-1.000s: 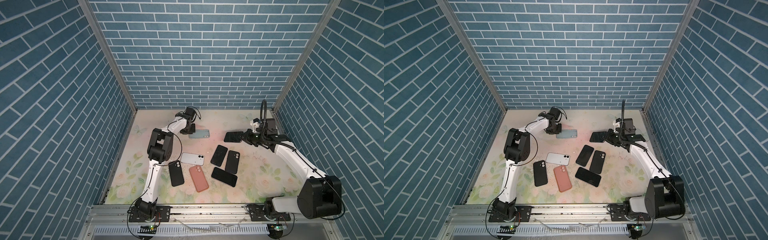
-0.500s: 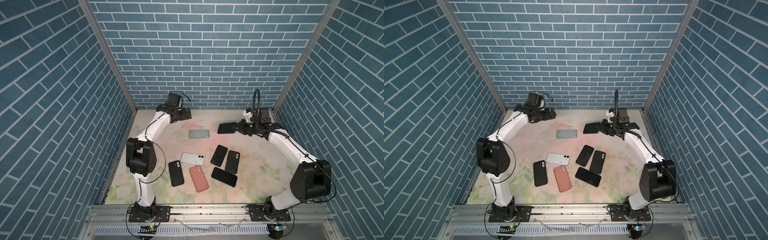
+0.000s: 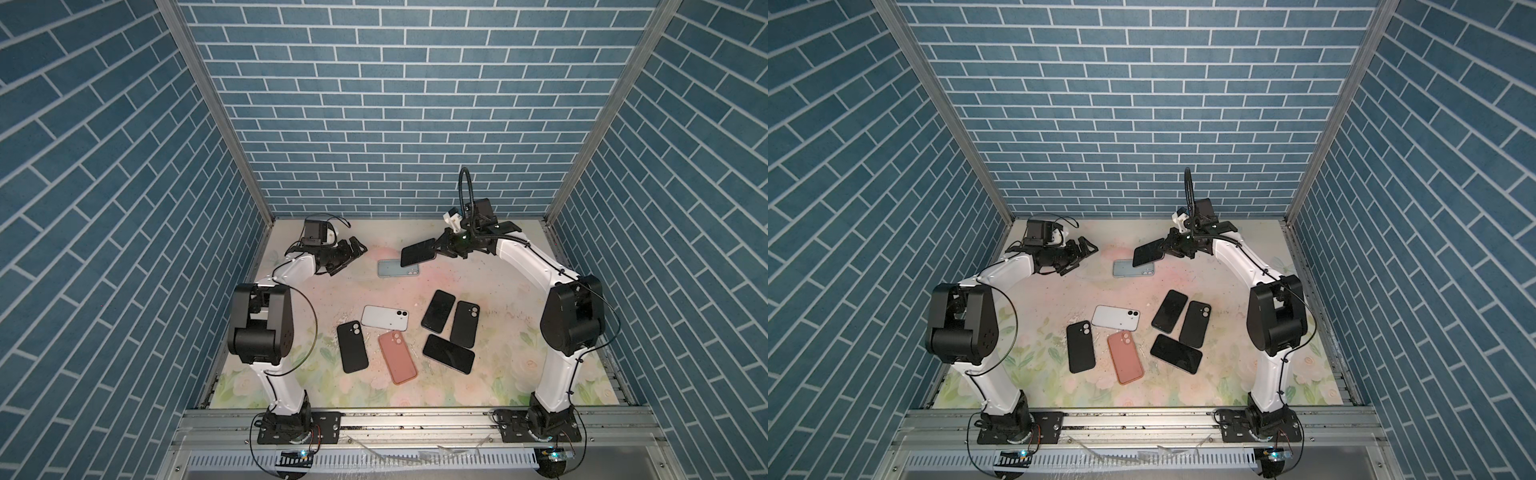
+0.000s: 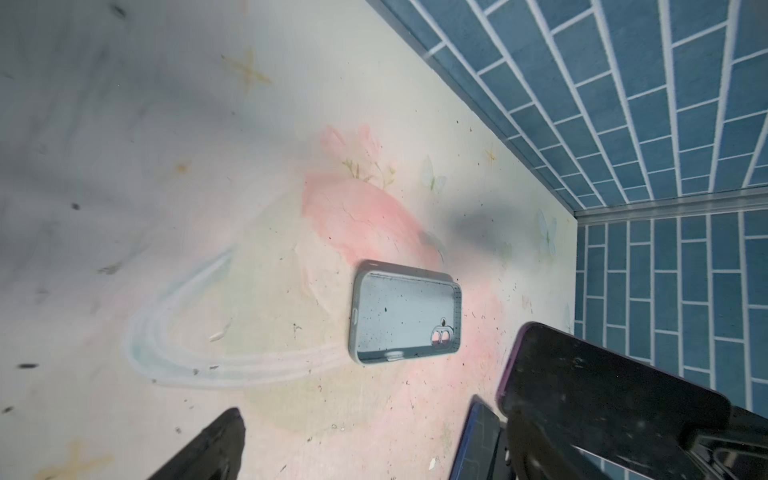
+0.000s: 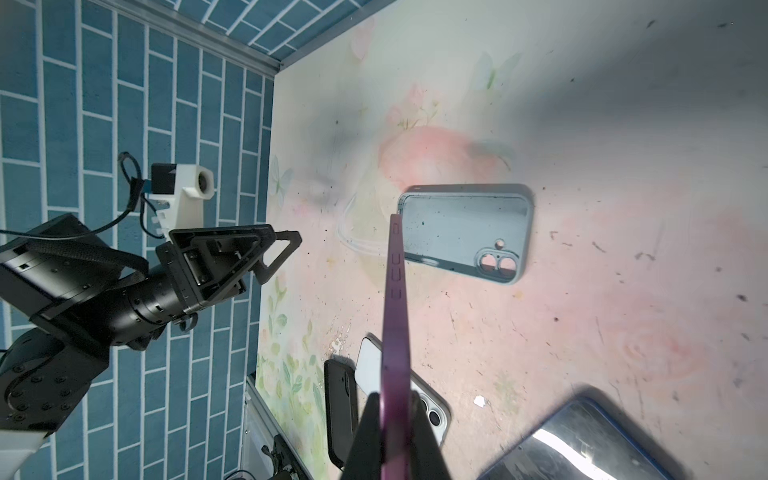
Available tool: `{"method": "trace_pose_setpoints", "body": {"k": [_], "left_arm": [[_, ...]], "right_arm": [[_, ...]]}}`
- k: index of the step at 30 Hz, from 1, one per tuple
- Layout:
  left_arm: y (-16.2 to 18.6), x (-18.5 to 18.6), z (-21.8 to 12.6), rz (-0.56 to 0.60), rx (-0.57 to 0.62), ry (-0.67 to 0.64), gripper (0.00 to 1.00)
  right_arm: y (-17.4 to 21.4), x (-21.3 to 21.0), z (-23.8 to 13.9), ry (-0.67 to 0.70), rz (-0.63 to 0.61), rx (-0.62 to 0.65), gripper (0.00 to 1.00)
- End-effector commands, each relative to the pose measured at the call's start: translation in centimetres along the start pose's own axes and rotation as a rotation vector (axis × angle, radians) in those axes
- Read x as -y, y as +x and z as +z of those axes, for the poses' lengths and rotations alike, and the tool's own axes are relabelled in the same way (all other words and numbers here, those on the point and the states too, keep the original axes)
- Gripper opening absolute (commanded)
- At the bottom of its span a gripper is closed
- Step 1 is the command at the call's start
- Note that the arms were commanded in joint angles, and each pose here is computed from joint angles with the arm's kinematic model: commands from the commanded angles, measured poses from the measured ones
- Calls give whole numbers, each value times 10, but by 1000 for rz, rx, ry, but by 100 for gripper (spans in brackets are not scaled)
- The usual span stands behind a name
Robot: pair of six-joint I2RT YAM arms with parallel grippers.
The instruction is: Put the phone into the phone case
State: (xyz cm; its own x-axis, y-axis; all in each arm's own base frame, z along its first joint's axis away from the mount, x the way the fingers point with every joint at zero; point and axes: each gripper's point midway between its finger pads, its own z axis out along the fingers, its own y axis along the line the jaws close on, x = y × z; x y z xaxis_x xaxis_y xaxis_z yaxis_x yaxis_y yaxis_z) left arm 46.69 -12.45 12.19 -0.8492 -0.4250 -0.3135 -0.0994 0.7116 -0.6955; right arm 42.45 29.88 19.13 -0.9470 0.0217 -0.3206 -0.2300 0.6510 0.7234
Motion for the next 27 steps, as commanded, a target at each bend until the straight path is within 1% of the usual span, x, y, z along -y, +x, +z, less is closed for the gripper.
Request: {"method": "trace_pose_setpoints", "body": {"k": [1, 4, 9, 10, 15, 20, 27], "left_arm": [[4, 9, 14, -36, -39, 86, 100], [7, 7, 28, -44, -48, 96, 99], [13, 4, 49, -39, -79, 70, 100], [14, 5, 53, -36, -82, 73, 99], [18, 5, 74, -28, -92, 64, 100], [20, 0, 93, -51, -97, 70, 100], [22, -4, 110, -76, -107, 73, 100]], "right_arm": [[-3, -10, 17, -76, -39, -57, 0], [-8, -6, 31, -92, -43, -81, 0], [-12, -3, 44, -107, -39, -102, 0], [-7, 9, 56, -100, -15, -129, 0], [-3, 23, 74, -96, 16, -158, 0], [-4, 31, 88, -104, 44, -173, 0], [5, 45, 101, -96, 78, -210, 0]]}}
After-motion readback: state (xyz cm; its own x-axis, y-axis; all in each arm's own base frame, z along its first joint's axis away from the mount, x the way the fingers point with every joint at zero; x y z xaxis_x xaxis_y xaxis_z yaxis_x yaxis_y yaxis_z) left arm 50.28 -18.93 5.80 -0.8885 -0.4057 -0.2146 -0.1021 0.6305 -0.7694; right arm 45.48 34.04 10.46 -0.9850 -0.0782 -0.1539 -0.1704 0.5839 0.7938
